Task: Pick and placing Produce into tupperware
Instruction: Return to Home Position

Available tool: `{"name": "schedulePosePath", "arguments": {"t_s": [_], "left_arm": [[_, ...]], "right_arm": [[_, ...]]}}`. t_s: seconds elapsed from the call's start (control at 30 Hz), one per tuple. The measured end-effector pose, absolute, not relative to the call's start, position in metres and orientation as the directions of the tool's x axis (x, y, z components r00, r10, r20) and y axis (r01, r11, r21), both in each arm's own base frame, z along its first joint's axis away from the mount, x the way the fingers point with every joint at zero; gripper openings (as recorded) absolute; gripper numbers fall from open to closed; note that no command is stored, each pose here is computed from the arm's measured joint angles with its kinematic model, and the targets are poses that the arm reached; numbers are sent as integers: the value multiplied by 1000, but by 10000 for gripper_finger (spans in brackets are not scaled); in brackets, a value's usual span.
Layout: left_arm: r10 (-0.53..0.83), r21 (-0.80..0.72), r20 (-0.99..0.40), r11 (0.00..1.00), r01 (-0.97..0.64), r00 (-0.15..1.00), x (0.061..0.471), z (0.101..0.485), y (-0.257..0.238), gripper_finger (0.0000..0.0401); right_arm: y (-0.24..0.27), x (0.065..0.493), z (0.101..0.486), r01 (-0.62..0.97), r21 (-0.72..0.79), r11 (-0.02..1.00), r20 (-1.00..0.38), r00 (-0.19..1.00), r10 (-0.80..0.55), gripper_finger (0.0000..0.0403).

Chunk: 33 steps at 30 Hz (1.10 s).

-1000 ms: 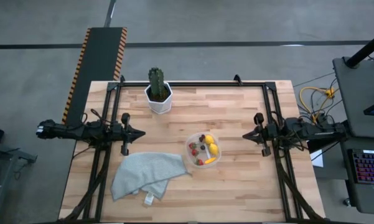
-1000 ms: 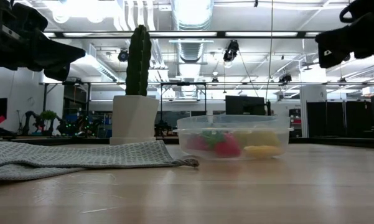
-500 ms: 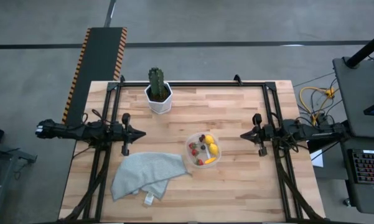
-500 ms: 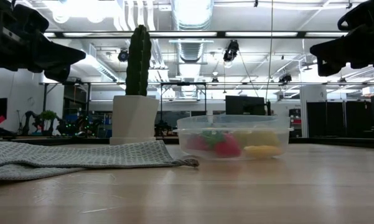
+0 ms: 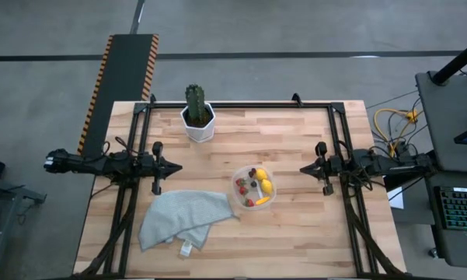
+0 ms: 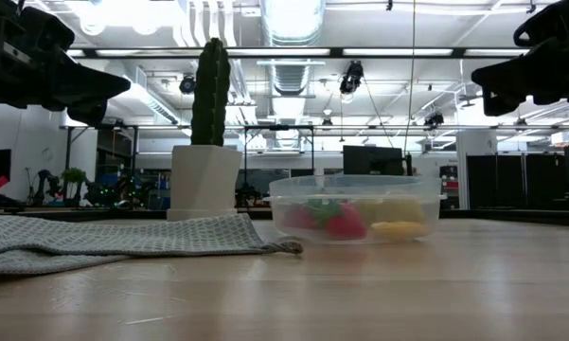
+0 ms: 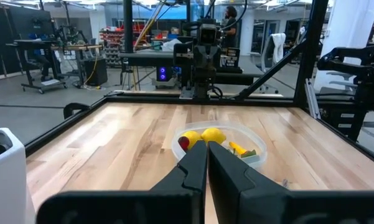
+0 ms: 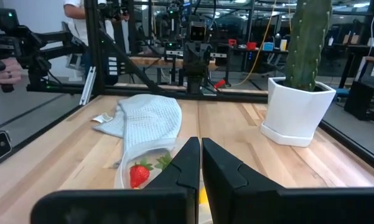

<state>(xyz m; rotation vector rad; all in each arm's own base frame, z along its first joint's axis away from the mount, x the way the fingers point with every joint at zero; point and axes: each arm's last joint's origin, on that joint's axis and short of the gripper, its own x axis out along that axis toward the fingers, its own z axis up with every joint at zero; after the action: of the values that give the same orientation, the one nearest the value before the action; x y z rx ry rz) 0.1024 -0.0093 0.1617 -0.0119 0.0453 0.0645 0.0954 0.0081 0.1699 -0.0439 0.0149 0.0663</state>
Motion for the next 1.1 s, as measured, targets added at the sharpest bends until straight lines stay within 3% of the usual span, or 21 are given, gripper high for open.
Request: {"name": "schedulePosePath", "arguments": {"t_s": [1.1], "left_arm": [[62,-5,-47,998,-63,997,102,162,-9,0]], "right_arm": [[8,96,169,-67,-80,995,-25,998,65,9]]}}
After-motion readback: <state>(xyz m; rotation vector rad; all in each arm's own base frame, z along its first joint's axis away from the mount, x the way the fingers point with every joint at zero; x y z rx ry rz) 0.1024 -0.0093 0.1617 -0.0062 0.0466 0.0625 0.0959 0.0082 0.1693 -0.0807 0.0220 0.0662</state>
